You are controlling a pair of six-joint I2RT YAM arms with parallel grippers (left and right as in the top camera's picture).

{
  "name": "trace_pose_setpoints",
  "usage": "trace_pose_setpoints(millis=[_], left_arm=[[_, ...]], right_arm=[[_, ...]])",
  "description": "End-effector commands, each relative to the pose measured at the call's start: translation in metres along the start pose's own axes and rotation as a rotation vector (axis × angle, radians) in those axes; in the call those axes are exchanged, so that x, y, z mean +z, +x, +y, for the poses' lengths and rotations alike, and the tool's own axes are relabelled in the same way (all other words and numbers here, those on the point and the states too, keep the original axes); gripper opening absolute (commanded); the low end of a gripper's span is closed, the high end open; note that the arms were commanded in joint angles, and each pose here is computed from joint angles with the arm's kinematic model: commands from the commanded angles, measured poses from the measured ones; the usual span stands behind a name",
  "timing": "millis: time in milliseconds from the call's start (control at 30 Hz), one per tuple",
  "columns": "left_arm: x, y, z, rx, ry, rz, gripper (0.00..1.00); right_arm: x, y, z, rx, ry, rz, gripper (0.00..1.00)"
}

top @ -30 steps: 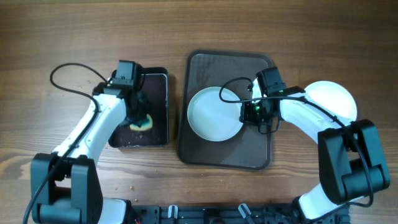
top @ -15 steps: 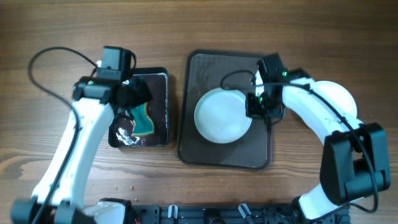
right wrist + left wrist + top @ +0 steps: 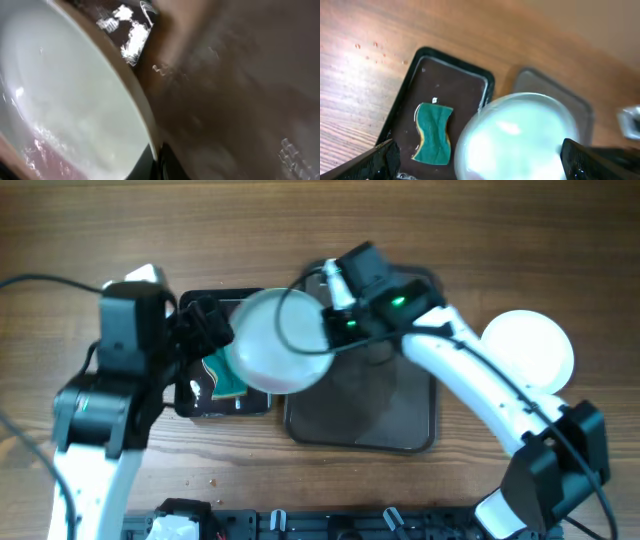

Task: Clean dirty plates on tray and stack at the side
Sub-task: 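Lift the plate with right gripper and tilt it over the black tray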

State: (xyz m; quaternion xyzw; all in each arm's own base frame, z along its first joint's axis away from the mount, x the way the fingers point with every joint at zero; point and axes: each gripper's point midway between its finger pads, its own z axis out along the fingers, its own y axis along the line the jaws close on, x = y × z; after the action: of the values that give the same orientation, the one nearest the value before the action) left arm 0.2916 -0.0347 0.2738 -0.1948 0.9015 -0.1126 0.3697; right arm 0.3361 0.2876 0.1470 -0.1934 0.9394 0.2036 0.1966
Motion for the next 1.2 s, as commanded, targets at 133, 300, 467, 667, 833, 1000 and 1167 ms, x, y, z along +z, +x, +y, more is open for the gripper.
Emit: trace_pose_setpoints(millis=[133,300,467,667,833,1000,1167], left_arm=[[-0.055,-0.014,-0.005,-0.006,0.094,-0.148,1.0],[-0.062,-0.006,0.0,-0.006,0.088,-0.138,1.0],[-0.061,-0.004,0.001,-0.005,0.081,-0.126,1.0],[-0.061,-0.004,0.001,-0.005,0.081,-0.126,1.0],[-0.061,-0.004,0.001,-0.005,0.081,-0.126,1.0],[-0.061,-0.004,0.001,-0.005,0.081,-0.126,1.0],[-0.061,-0.004,0.001,-0.005,0.081,-0.126,1.0]], right_arm=[[0.059,-0.026,0.046,-0.104,0.047,-0.154,0.04],[0.056,-0.057,0.052,-0.206,0.148,-0.321,0.05],[0.024,-0.077,0.06,-0.337,0.315,-0.458,0.04],[-0.023,-0.089,0.066,-0.404,0.517,-0.58,0.04],[-0.049,-0.092,0.085,-0.459,0.6,-0.656,0.04],[-0.059,-0.089,0.094,-0.483,0.665,-0.69,0.04],[-0.061,-0.089,0.096,-0.482,0.665,-0.695,0.04]])
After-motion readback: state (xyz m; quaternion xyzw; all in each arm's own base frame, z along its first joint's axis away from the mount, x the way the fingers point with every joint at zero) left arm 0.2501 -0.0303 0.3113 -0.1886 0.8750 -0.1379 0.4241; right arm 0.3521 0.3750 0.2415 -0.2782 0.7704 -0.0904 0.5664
